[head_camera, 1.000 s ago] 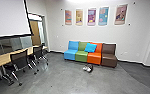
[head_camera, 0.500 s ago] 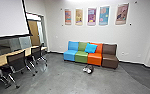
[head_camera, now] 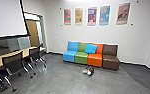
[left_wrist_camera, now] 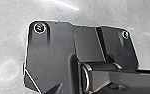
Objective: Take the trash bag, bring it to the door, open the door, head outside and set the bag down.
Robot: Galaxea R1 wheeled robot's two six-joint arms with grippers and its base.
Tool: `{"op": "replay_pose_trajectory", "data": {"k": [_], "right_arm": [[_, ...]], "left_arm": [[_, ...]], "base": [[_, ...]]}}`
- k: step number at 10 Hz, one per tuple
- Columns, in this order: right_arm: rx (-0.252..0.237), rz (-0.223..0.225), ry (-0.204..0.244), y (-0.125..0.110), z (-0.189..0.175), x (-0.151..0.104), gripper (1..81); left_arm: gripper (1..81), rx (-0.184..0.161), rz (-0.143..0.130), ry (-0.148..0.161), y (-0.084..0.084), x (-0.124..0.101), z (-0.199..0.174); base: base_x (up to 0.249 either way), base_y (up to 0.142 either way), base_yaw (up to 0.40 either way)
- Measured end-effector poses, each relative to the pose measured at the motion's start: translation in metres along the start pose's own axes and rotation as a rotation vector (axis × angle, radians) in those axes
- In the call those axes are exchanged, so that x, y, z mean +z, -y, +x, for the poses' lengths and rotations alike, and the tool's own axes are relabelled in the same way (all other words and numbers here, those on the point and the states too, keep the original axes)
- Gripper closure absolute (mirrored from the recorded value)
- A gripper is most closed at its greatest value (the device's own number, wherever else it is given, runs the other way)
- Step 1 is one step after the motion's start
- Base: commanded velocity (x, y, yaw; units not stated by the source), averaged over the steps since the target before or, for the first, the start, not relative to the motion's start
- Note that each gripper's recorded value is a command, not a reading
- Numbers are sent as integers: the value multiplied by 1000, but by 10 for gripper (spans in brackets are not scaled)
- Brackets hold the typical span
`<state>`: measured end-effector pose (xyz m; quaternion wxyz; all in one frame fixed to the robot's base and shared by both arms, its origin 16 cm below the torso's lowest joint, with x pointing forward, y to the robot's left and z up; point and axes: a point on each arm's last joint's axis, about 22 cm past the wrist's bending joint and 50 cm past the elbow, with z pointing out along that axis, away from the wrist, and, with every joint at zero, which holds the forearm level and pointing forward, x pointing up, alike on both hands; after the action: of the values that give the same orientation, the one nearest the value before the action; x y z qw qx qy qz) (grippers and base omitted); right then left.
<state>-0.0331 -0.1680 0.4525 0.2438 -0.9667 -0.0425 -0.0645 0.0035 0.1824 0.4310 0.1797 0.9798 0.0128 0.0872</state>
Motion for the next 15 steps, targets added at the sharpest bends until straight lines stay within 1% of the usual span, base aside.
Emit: {"op": "replay_pose_trajectory", "data": {"k": [15], "right_arm": [[1,4,0,3,0,1,10]], "left_arm": [[10,0,1,0,1,0,0]], "base": [[192,0,0]]}}
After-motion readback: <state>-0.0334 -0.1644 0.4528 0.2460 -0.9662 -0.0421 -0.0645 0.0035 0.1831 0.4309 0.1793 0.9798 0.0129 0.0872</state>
